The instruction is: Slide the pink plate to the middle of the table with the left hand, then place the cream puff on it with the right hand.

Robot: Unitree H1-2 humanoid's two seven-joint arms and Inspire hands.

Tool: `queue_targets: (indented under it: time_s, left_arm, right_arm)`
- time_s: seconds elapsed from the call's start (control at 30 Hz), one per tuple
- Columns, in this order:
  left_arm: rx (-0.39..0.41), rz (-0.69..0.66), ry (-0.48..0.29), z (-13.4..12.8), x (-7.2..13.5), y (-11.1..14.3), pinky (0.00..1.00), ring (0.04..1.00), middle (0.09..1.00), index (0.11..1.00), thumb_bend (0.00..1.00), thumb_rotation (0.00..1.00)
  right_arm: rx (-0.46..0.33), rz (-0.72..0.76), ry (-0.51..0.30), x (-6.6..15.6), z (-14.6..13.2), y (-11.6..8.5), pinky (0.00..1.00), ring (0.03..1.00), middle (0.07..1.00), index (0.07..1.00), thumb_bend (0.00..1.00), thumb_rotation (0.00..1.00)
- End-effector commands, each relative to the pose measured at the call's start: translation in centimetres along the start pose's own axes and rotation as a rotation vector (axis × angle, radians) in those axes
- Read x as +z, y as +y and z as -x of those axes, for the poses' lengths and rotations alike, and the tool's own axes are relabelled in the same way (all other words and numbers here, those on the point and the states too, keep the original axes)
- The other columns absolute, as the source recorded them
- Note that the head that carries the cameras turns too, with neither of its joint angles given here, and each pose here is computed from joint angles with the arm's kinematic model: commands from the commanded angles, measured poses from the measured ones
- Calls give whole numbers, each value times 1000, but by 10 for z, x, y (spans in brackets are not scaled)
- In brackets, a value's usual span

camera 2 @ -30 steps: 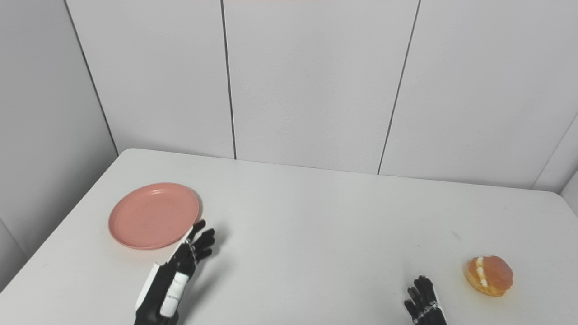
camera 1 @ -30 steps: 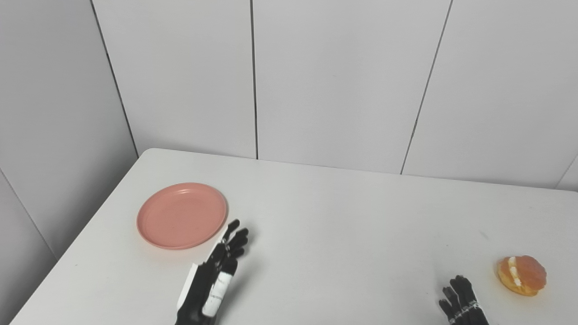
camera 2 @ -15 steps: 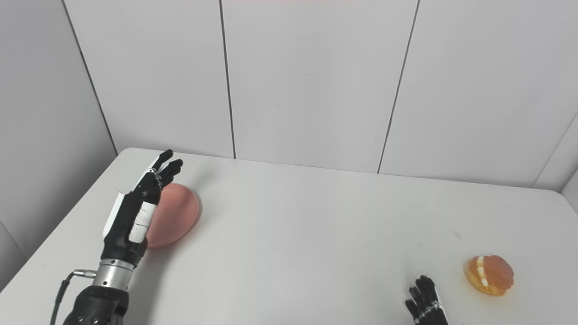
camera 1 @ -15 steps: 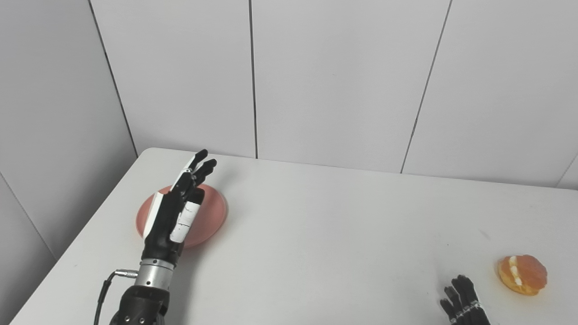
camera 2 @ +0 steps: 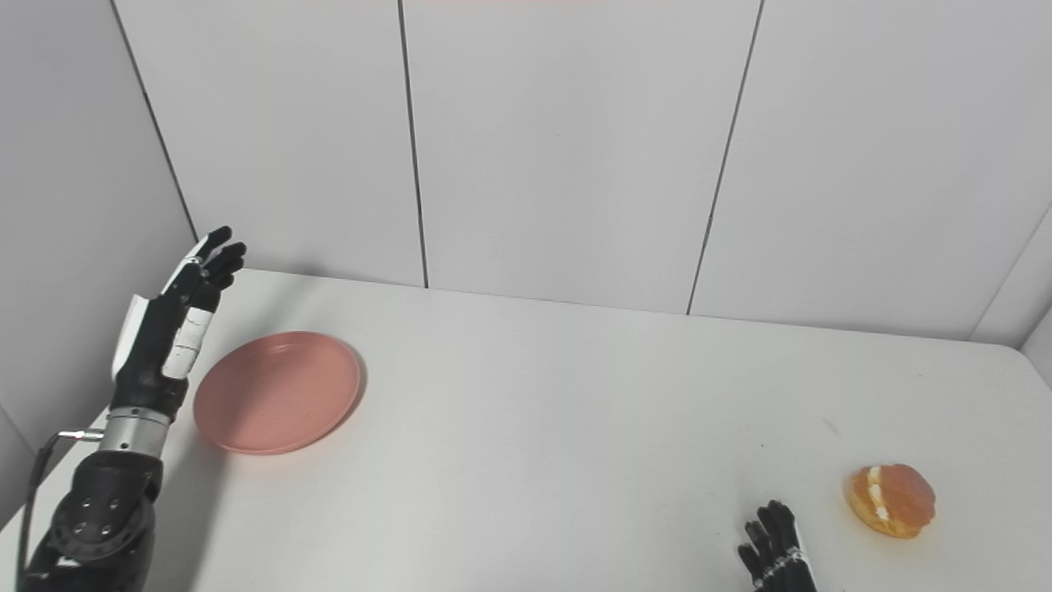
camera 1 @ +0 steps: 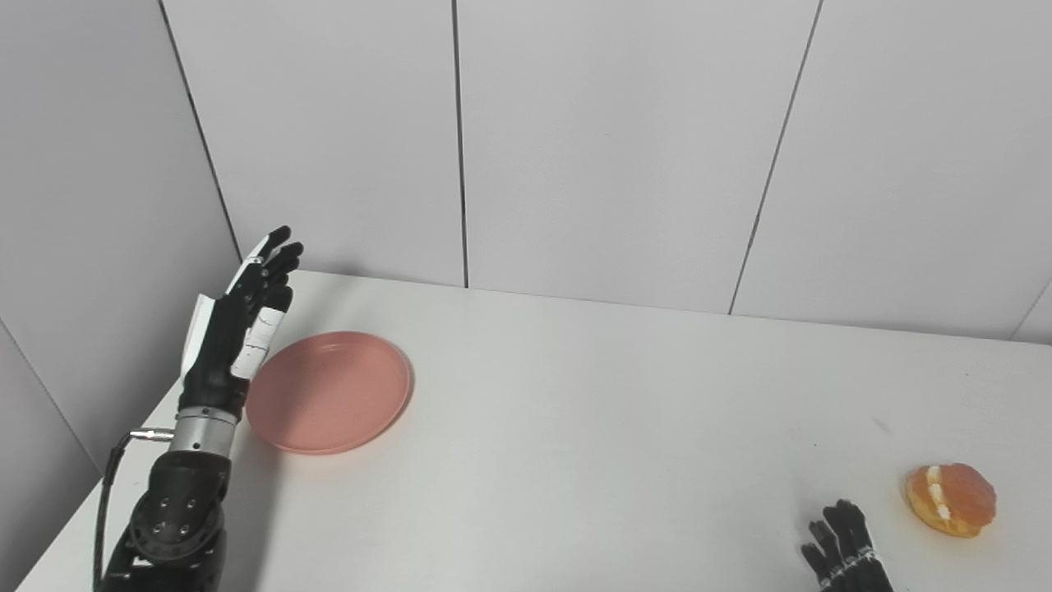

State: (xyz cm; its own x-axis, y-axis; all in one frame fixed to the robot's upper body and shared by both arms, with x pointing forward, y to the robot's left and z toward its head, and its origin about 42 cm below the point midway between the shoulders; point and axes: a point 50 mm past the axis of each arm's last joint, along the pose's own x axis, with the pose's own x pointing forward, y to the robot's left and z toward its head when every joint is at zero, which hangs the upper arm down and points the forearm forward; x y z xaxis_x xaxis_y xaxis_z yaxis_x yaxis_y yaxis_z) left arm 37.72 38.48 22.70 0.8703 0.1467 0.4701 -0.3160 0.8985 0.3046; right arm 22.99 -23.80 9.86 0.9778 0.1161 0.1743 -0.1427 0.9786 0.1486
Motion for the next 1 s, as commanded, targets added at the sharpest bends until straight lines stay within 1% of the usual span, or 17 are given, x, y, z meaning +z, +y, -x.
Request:
queue_targets:
  time_s: [0.0, 0.13, 0.23, 0.3, 0.37, 0.47, 0.53, 0.6, 0.67, 0.7, 0.73, 0.83, 0.9, 0.97]
  left_arm:
    - [39, -32, -100, -23, 14, 14, 889, 883, 879, 885, 910, 986]
    - [50, -75, -60, -27, -5, 24, 870, 876, 868, 881, 865, 995]
    - [74, -68, 4, -28, -19, 28, 890, 880, 869, 879, 870, 991]
    - [86, -59, 31, -27, -24, 28, 902, 887, 876, 889, 876, 981]
    - [96, -48, 50, -26, -30, 28, 900, 892, 882, 903, 852, 981]
    - [104, -35, 69, -25, -39, 28, 854, 881, 873, 881, 817, 975]
    - [109, -4, 105, -23, -47, 27, 867, 887, 872, 874, 862, 954]
    - [107, 29, 144, -21, -59, 28, 877, 895, 875, 873, 927, 935]
    - [113, 54, 166, -20, -66, 28, 884, 899, 876, 869, 959, 920]
    - [119, 68, 181, -20, -71, 28, 884, 892, 864, 852, 991, 909]
    - [131, 82, 212, -20, -78, 29, 883, 891, 863, 851, 993, 909]
    - [149, 143, 266, -19, -91, 28, 840, 894, 863, 844, 1000, 896]
    - [160, 211, 311, -19, -99, 23, 856, 902, 880, 852, 1000, 891]
    - [163, 240, 339, -18, -105, 20, 872, 898, 883, 858, 1000, 903]
  right_arm:
    - [-37, -20, 164, -27, 20, -4, 1000, 1000, 1000, 986, 792, 1000]
    - [-42, -18, 162, -27, 21, -5, 1000, 1000, 999, 981, 786, 996]
    - [-41, -11, 165, -26, 21, -5, 1000, 995, 999, 980, 794, 999]
    - [-40, -10, 166, -26, 21, -5, 1000, 993, 998, 977, 797, 1000]
    - [-39, -11, 165, -26, 21, -6, 1000, 992, 998, 977, 798, 1000]
    - [-41, -12, 166, -27, 22, -6, 1000, 988, 996, 975, 801, 996]
    - [-41, -15, 168, -26, 21, -5, 1000, 990, 996, 972, 806, 993]
    - [-42, -15, 167, -25, 21, -5, 1000, 988, 993, 970, 809, 991]
    - [-42, -15, 166, -24, 22, -5, 1000, 985, 990, 969, 810, 992]
    - [-41, -15, 165, -24, 22, -5, 1000, 987, 991, 971, 802, 997]
    - [-41, -15, 165, -24, 22, -5, 1000, 987, 991, 972, 802, 998]
    - [-40, -14, 166, -23, 23, -4, 1000, 992, 996, 973, 805, 994]
    - [-37, -10, 166, -22, 23, -4, 1000, 991, 996, 973, 803, 997]
    - [-34, -4, 166, -22, 23, -4, 1000, 987, 994, 974, 805, 1000]
